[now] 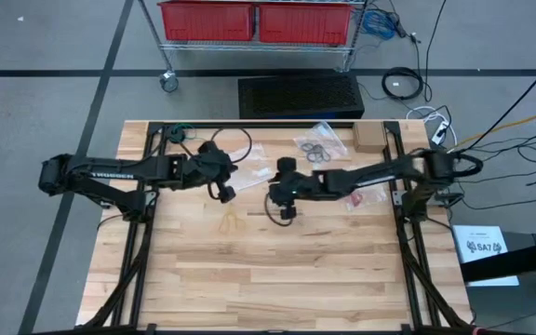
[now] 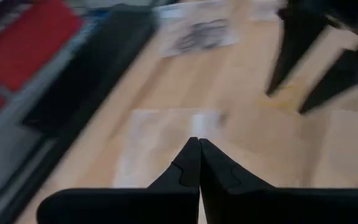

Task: Sort rubber bands
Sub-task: Open the left zip bag

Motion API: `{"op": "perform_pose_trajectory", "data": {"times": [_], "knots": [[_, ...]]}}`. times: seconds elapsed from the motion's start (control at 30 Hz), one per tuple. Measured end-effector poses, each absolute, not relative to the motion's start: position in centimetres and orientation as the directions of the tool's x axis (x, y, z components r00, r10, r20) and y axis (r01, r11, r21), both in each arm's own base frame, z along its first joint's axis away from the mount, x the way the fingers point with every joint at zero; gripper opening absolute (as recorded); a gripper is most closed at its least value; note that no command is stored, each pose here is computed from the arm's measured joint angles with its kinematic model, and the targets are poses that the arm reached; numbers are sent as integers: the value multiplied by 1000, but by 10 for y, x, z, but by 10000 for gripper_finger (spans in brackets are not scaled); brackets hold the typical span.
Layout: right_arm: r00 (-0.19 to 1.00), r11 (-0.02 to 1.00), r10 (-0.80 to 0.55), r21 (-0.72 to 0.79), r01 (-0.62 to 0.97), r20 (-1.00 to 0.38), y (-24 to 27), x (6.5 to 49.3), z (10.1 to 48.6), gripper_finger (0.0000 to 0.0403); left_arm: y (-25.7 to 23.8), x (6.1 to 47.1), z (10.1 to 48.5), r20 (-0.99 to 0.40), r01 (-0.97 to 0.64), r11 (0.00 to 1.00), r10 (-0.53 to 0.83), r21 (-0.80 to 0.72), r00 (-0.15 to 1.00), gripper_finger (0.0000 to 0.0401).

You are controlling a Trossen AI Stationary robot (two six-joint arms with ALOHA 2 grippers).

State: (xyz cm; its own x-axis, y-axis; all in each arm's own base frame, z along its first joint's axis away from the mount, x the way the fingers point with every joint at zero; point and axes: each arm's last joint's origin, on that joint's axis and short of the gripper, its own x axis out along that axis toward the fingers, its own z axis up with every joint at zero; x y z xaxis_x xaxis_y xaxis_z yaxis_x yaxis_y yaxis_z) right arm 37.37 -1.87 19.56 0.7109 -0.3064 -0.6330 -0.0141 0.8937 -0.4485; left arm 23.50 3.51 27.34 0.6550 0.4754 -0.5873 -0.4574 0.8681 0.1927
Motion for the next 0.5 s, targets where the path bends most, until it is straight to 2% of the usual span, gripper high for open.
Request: {"op": "perform_pose_trajectory", "data": {"times": [0.07,0.13,0.33,0.5], "knots": [[691,889,-315,-456,-24,-651,-24,384,181,168,38,228,267,-577,-490,844,516,217,633,1],[682,889,-324,-457,-17,-656,-31,397,172,167,41,221,265,-531,-520,834,530,185,661,1],[639,880,-347,-473,-31,-686,-48,431,152,166,44,193,252,-375,-449,893,421,13,826,1],[580,879,-356,-474,-59,-733,-61,446,134,166,44,179,248,-335,-443,896,414,-12,846,1]]}}
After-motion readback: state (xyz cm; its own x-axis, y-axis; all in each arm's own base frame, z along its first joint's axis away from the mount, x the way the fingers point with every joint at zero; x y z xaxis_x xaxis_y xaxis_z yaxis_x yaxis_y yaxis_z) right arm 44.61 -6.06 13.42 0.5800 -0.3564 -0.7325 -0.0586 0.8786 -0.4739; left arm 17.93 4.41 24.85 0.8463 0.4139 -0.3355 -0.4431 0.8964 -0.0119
